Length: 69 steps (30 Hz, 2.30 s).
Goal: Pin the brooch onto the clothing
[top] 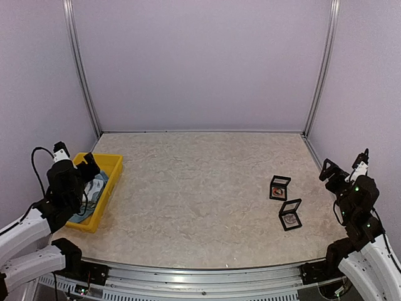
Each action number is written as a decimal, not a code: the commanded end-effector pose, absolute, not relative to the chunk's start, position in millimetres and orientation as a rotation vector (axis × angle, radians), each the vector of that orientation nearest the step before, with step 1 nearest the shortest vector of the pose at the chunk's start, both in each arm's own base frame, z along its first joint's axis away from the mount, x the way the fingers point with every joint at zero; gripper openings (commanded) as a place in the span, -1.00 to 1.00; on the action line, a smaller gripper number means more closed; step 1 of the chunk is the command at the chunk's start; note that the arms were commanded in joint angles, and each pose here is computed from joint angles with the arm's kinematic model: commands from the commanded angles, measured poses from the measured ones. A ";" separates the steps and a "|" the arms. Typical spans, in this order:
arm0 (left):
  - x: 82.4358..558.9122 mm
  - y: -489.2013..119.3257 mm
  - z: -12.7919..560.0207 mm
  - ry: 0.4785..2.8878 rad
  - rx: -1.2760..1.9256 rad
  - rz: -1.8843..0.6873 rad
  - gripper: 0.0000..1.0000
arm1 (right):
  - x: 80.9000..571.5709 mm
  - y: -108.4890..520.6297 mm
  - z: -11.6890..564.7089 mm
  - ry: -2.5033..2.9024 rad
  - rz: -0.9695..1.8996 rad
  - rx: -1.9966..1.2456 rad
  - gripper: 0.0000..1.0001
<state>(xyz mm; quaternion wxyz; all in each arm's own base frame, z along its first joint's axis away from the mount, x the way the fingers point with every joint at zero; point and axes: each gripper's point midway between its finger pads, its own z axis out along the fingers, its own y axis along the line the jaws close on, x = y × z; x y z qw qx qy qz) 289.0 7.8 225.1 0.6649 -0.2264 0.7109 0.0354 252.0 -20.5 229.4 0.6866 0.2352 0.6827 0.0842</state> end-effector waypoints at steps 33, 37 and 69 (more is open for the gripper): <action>338.2 68.4 50.1 2.737 -0.438 0.363 -1.00 | 332.1 110.1 320.2 1.680 0.557 -0.167 0.96; 364.2 70.6 186.3 2.271 -0.454 0.438 -1.00 | 334.7 110.8 325.6 1.670 0.559 -0.168 0.96; 435.4 -310.0 104.0 2.411 0.385 -0.416 -0.84 | 349.2 228.5 236.9 2.097 0.606 -0.436 0.62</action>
